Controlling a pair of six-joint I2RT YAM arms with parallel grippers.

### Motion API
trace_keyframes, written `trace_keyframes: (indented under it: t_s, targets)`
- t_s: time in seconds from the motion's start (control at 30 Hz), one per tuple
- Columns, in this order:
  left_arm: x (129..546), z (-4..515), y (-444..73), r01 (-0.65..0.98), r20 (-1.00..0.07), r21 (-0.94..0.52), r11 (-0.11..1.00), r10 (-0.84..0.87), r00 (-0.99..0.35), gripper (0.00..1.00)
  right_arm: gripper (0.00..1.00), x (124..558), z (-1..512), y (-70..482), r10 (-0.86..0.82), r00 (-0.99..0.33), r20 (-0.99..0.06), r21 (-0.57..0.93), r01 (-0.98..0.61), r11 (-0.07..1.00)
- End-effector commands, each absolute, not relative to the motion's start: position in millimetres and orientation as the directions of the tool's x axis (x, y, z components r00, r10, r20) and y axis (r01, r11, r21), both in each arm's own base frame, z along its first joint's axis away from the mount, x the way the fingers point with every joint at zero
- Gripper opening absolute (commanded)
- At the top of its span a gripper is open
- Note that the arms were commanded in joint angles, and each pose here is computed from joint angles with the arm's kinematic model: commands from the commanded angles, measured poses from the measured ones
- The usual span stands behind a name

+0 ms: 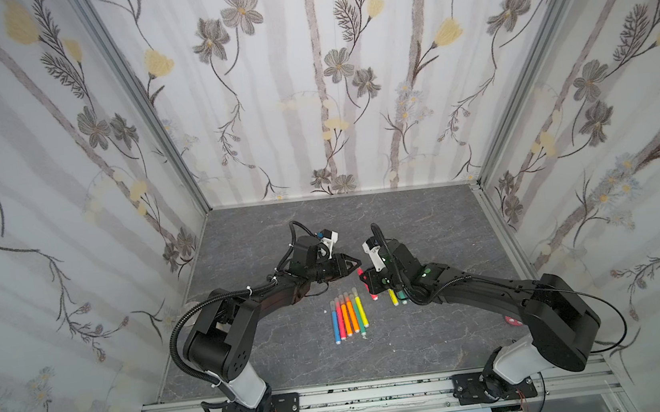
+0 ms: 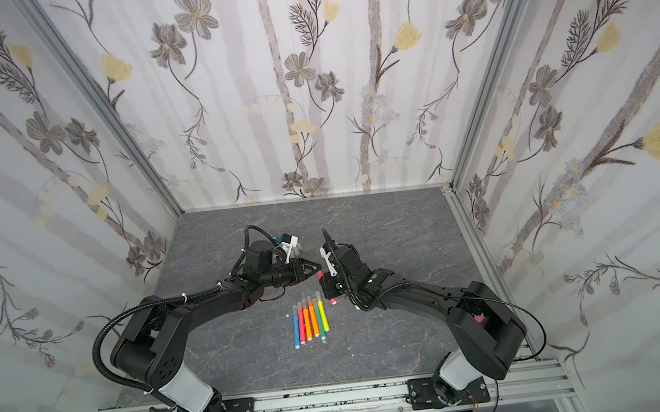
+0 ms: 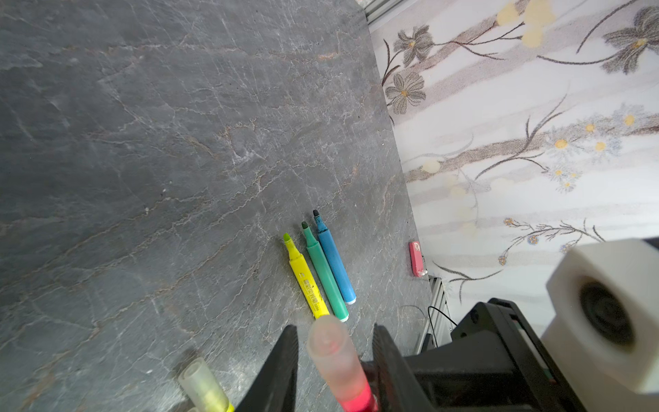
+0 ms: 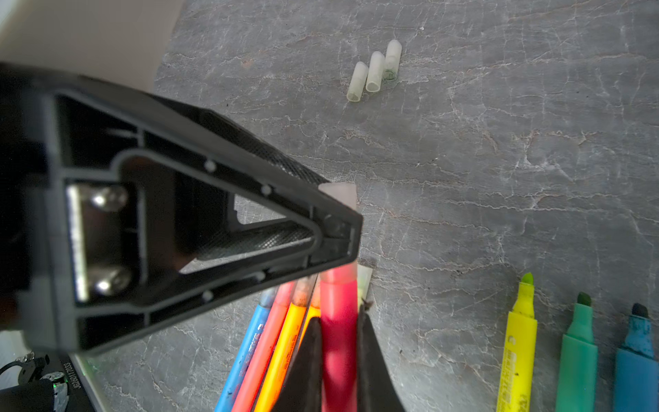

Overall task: Open the pen caps
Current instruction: 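Close the left gripper on the pink highlighter's frosted cap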

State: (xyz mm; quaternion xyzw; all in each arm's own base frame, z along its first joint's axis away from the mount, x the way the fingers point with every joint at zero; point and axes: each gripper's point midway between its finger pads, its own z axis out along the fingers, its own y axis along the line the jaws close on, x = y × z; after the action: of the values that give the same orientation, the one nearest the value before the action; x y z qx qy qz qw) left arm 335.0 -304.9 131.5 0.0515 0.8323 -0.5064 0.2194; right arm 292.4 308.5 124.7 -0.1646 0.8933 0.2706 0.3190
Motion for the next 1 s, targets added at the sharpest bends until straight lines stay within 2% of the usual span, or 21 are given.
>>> trace_keyframes:
  t_s: [0.0,0.47,0.53,0.6,0.7,0.83,0.97]
  targets:
    - [341,142,-311,0.335,-0.441,-0.827,0.452,-0.149,-0.885,0.32,0.05,295,135,315,-0.101,-0.721,-0.685,0.396,-0.486,0.779]
    - [339,148,-314,0.341,-0.442,-0.832,0.438,-0.150,-0.885,0.07,0.06,297,138,317,-0.089,-0.709,-0.699,0.400,-0.491,0.773]
    - [339,149,-314,0.341,-0.441,-0.834,0.434,-0.152,-0.884,0.05,0.11,297,137,316,-0.086,-0.708,-0.701,0.401,-0.492,0.773]
    - [338,150,-314,0.338,-0.438,-0.836,0.431,-0.156,-0.885,0.03,0.22,296,139,316,-0.074,-0.701,-0.709,0.409,-0.495,0.767]
    - [338,154,-315,0.341,-0.441,-0.839,0.424,-0.165,-0.882,0.00,0.30,295,142,317,-0.058,-0.691,-0.721,0.421,-0.502,0.756]
    - [340,159,-314,0.335,-0.439,-0.846,0.414,-0.188,-0.878,0.00,0.32,297,145,319,-0.038,-0.683,-0.729,0.433,-0.505,0.747]
    - [340,166,-314,0.325,-0.427,-0.863,0.386,-0.215,-0.878,0.00,0.29,300,147,320,-0.014,-0.671,-0.741,0.442,-0.504,0.742]
